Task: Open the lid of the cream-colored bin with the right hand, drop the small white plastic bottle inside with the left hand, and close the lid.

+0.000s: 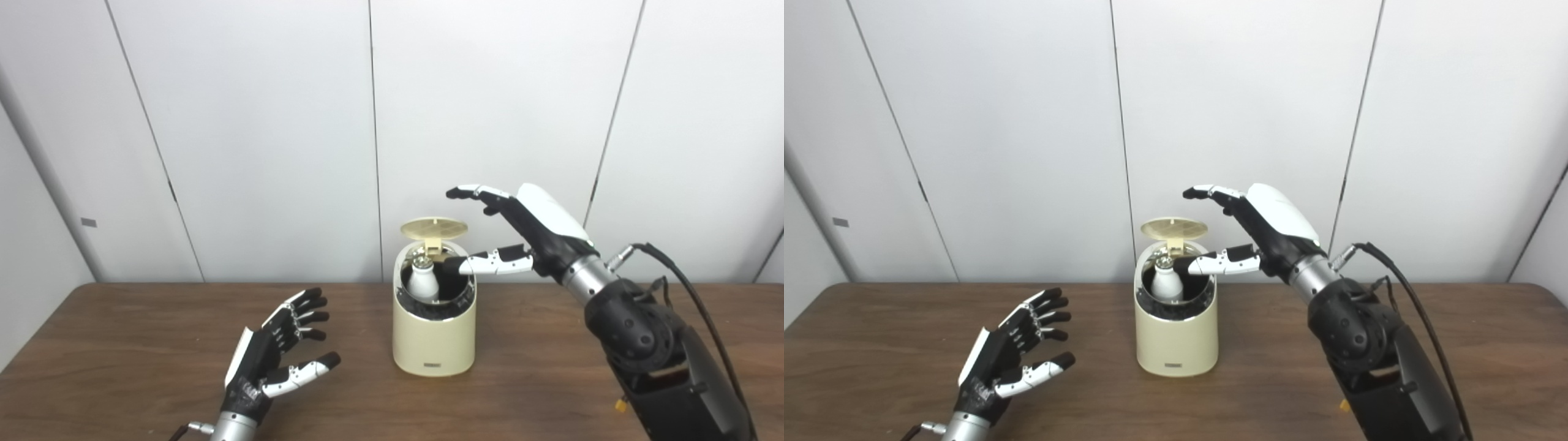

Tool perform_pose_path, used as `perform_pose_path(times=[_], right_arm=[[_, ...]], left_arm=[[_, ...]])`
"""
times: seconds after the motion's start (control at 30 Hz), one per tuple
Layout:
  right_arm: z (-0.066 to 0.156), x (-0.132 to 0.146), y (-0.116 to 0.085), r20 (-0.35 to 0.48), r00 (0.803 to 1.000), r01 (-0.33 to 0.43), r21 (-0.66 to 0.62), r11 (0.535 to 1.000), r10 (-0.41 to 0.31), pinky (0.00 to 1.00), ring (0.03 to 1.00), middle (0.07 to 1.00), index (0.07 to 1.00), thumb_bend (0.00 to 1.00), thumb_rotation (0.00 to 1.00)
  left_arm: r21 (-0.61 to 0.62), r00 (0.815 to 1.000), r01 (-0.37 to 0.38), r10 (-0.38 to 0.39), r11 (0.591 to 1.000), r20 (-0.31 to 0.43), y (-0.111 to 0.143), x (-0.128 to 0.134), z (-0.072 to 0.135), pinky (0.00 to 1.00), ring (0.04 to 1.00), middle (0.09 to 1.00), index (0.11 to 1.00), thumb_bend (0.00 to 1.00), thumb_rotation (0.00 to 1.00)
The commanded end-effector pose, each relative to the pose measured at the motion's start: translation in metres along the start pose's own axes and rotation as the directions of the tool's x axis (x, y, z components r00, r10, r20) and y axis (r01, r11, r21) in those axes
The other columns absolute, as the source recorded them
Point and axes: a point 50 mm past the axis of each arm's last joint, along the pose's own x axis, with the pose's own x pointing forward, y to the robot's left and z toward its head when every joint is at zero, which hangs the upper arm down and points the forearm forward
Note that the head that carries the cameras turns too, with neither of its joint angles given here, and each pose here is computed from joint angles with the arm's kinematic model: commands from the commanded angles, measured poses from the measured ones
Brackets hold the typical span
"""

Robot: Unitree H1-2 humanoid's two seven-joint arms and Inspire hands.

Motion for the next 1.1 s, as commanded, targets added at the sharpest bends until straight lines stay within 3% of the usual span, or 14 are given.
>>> perform_pose_path(times=[0.0,0.57,1.07], right_arm=[[0.016,0.014,-0.022,0.052,0.998,0.048,-0.043,0.998,-0.046,0.76,0.871,0.847,0.816,0.67,0.53],[0.012,0.019,-0.005,0.064,0.996,-0.052,-0.092,0.994,0.058,0.81,0.916,0.83,0.798,0.66,0.51],[0.004,0.005,-0.015,0.097,0.995,-0.015,-0.183,0.983,0.034,0.81,0.908,0.783,0.745,0.66,0.53]], left_arm=[[-0.042,0.999,-0.022,0.02,0.999,-0.04,-0.014,-0.013,-0.015,0.63,0.757,0.814,0.842,0.78,0.13],[-0.068,0.999,-0.022,0.02,0.997,-0.04,-0.018,-0.015,-0.016,0.63,0.738,0.795,0.832,0.77,0.1],[-0.068,0.999,-0.025,0.023,0.997,-0.035,-0.016,-0.017,-0.014,0.62,0.733,0.787,0.834,0.77,0.12]])
